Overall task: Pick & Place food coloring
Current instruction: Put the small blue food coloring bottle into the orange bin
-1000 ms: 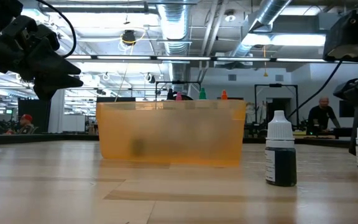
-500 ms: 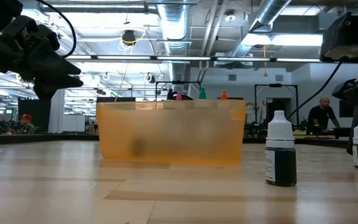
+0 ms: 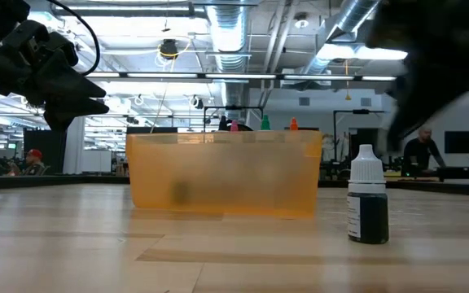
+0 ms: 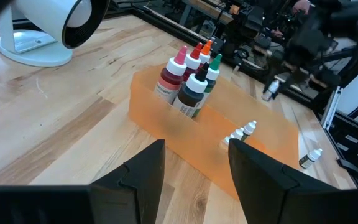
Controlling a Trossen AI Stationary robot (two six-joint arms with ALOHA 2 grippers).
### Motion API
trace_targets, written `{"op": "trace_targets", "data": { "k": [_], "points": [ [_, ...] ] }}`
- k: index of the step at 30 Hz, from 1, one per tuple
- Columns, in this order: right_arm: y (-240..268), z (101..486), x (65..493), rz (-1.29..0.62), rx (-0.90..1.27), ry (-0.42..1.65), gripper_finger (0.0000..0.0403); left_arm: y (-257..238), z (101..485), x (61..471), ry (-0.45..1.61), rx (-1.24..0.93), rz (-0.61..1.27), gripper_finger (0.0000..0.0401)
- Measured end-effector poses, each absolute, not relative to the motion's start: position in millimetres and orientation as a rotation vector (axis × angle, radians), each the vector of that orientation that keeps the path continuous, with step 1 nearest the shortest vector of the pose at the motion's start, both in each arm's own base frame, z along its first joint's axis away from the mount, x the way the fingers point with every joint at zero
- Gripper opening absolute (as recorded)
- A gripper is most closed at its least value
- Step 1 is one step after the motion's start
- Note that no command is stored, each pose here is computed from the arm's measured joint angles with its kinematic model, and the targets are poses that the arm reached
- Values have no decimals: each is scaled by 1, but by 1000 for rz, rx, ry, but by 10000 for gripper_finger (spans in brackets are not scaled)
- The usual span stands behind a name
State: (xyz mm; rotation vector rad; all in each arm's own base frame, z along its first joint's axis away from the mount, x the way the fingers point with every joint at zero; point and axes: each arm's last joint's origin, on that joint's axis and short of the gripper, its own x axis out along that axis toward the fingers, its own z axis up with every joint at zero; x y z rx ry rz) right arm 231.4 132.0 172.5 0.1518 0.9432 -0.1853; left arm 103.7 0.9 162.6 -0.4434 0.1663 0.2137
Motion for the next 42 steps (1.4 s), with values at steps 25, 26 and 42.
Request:
{"op": "trace_targets", "data": {
  "k": [25,26,42],
  "points": [
    [73,182,351,-164,23,942,72,1,162,104,170,-443,214,169],
    [73,178,352,-169,17,966,72,1,163,104,169,-443,214,169],
    [73,163,361,-195,-10,1074,72,2,163,103,163,-439,245,169]
  ]
}}
